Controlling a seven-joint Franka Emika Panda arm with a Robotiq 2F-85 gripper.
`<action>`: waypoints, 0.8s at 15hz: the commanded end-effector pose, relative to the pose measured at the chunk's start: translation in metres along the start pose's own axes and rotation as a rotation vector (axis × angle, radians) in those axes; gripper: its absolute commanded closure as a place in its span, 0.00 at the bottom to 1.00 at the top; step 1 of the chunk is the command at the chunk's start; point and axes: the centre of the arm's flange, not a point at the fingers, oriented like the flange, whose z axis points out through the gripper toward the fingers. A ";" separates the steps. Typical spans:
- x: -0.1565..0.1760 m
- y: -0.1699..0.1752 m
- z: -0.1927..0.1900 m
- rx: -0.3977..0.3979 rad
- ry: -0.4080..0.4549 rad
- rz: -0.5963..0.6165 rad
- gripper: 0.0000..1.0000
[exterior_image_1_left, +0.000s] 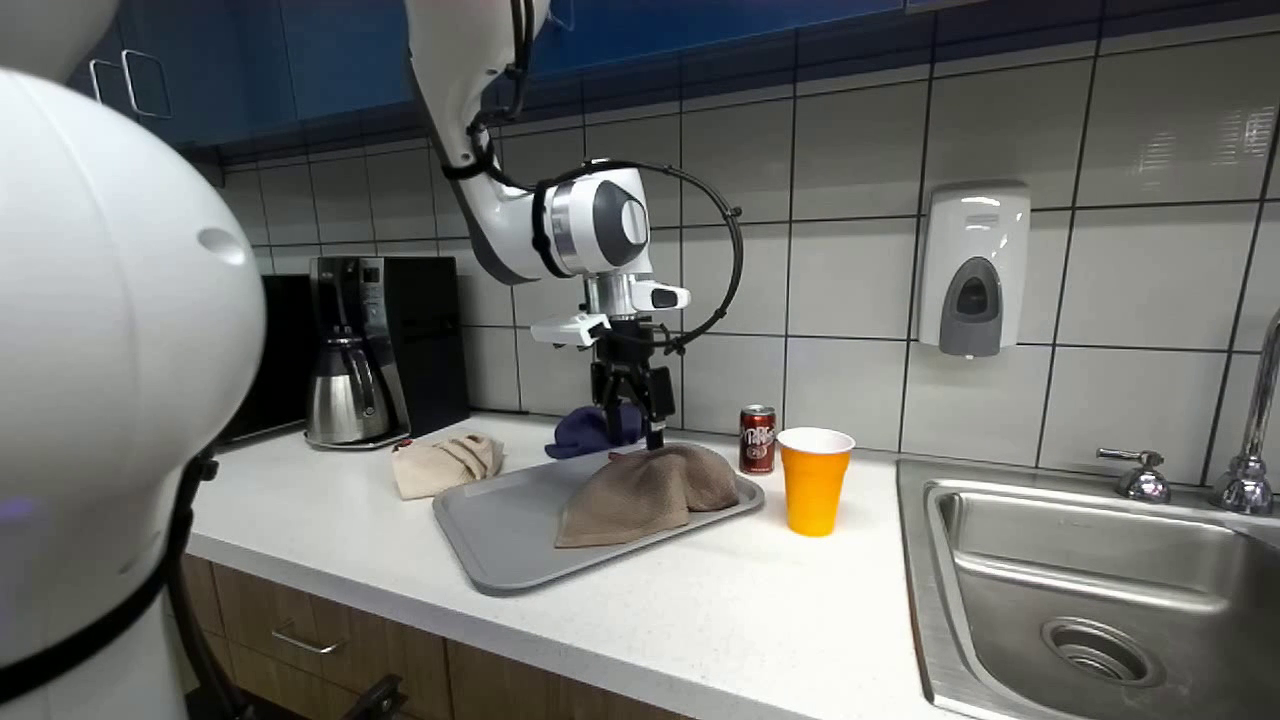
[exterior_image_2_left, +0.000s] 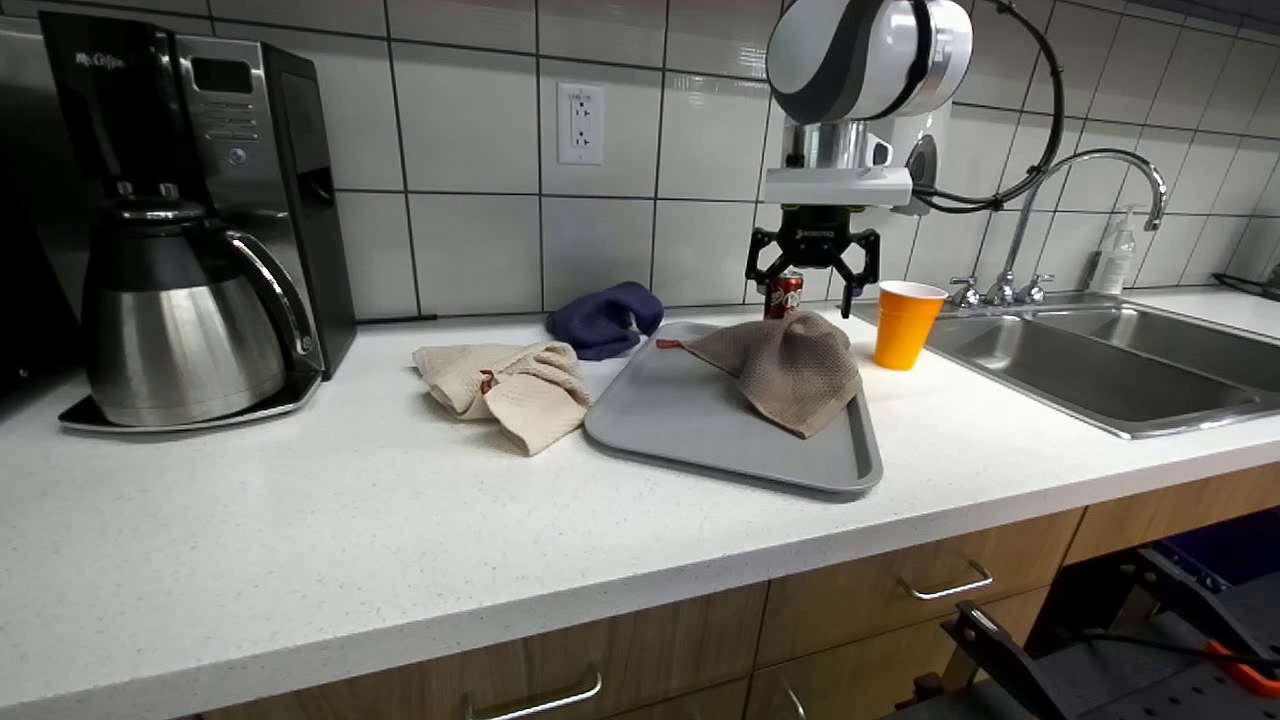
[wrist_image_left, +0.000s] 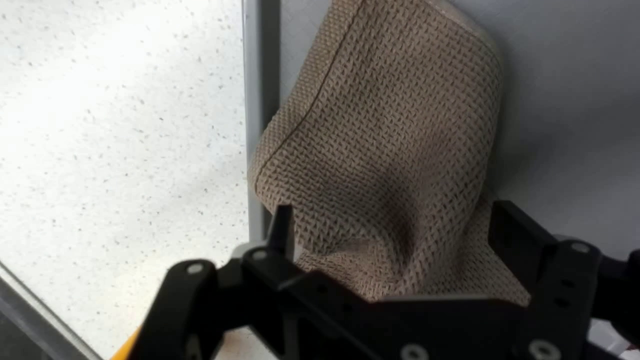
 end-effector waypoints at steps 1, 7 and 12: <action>0.000 0.000 0.000 0.000 0.000 0.000 0.00; 0.004 -0.016 0.000 0.004 0.009 -0.025 0.00; 0.019 -0.042 -0.005 0.017 0.036 -0.051 0.00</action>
